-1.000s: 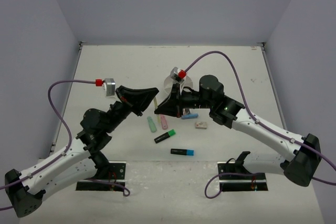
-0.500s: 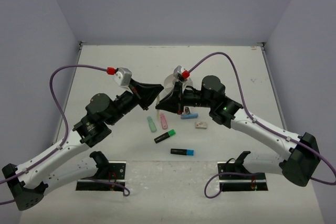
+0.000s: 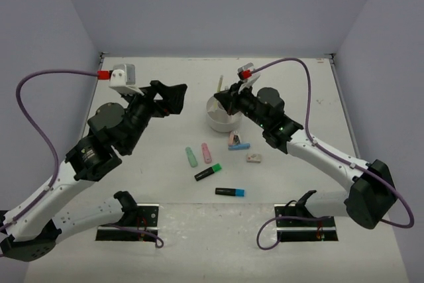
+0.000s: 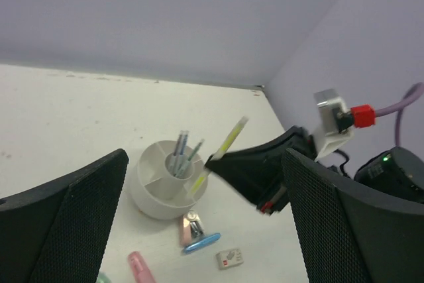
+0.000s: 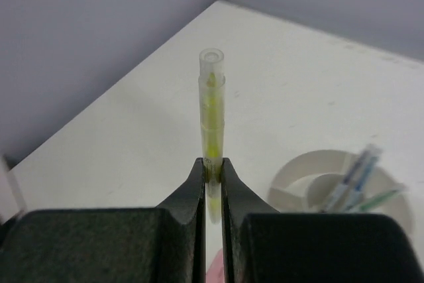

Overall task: Sort the stationery into containers
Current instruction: Place the pen in the storage box.

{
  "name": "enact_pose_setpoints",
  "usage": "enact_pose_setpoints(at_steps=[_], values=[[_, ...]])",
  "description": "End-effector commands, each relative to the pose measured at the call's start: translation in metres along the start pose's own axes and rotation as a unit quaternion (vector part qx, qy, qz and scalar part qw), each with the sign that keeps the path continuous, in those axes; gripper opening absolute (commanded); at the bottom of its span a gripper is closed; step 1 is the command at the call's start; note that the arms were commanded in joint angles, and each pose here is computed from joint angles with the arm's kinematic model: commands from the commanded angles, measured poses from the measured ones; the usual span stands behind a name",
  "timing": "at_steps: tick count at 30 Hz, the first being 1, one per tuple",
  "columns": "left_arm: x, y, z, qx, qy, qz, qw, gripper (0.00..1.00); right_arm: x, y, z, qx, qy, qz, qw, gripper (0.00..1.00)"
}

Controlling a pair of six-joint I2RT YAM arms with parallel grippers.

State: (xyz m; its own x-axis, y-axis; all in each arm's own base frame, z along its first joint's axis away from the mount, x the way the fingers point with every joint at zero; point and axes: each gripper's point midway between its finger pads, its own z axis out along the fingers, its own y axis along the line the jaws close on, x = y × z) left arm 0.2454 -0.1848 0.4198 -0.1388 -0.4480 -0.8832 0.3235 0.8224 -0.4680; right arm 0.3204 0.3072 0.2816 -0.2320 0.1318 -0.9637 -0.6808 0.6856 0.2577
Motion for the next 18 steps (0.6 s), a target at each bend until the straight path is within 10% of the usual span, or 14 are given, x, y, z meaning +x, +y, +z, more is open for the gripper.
enact_pose_setpoints(at_steps=[1, 18], values=[[0.026, 0.059, -0.022, -0.107, 0.036, 0.059, 0.992, 1.00, -0.041, -0.095, 0.003, 0.202, -0.098, -0.053, 0.973, 0.00], [0.094, 0.118, -0.075, -0.116, 0.113, 0.105, 0.981, 1.00, 0.005, -0.133, 0.039, 0.192, -0.076, -0.028, 0.978, 0.00]])
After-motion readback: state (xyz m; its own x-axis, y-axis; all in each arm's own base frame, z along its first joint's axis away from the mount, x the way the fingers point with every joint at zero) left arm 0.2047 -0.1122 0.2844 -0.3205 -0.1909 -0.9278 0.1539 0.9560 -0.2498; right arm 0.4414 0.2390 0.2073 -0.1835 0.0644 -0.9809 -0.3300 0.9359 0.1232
